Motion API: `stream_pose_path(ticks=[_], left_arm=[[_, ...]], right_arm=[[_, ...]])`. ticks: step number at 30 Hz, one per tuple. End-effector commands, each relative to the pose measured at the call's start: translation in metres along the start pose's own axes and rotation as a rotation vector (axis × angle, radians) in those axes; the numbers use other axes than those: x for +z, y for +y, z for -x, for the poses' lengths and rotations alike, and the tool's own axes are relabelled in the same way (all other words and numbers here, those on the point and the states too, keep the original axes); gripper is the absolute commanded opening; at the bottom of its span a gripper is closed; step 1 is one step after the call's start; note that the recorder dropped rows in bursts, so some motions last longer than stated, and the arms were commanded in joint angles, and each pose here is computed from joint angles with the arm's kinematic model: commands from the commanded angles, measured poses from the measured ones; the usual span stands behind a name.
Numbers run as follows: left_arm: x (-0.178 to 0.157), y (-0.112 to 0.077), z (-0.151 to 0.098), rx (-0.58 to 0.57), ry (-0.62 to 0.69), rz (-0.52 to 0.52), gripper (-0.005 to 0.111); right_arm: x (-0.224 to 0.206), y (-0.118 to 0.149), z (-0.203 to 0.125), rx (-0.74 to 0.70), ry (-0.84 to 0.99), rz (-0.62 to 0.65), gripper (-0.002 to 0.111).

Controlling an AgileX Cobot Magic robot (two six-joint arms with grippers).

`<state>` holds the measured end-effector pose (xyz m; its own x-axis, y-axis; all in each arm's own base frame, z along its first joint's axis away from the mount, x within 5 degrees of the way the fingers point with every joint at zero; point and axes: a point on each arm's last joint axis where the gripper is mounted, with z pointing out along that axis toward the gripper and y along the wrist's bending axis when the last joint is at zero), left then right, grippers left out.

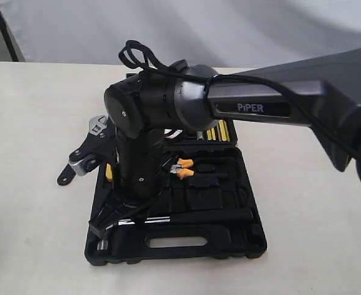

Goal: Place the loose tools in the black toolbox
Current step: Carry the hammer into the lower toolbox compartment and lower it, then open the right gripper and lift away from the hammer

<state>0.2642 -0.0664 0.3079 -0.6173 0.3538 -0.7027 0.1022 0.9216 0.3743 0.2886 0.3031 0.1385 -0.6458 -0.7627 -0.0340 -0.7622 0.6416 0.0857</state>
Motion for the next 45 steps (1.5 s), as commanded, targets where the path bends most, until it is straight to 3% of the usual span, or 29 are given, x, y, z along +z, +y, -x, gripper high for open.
stream_pose_path(ticks=[1,9,12,17,20,32,38,45], left_arm=[[-0.001,0.000,-0.002,-0.022,-0.007,-0.014,0.001],[-0.001,0.000,-0.002,-0.022,-0.007,-0.014,0.001],[-0.001,0.000,-0.002,-0.022,-0.007,-0.014,0.001],[-0.001,0.000,-0.002,-0.022,-0.007,-0.014,0.001],[-0.001,0.000,-0.002,-0.022,-0.007,-0.014,0.001],[-0.001,0.000,-0.002,-0.022,-0.007,-0.014,0.001],[-0.001,0.000,-0.002,-0.022,-0.007,-0.014,0.001],[-0.001,0.000,-0.002,-0.022,-0.007,-0.014,0.001]], right_arm=[[0.029,-0.002,-0.005,0.012,0.069,0.005,0.000],[-0.061,0.002,0.007,-0.017,-0.115,-0.045,0.000],[-0.054,0.002,0.002,-0.009,-0.078,-0.041,0.000],[0.015,-0.003,-0.011,0.022,0.042,-0.035,0.000],[0.031,-0.004,-0.015,0.024,0.115,-0.031,0.000],[-0.100,0.005,-0.001,0.014,-0.260,-0.070,0.000],[-0.106,0.005,0.010,0.144,-0.396,-0.041,0.000],[-0.105,0.003,0.059,0.260,-0.435,0.010,0.000]])
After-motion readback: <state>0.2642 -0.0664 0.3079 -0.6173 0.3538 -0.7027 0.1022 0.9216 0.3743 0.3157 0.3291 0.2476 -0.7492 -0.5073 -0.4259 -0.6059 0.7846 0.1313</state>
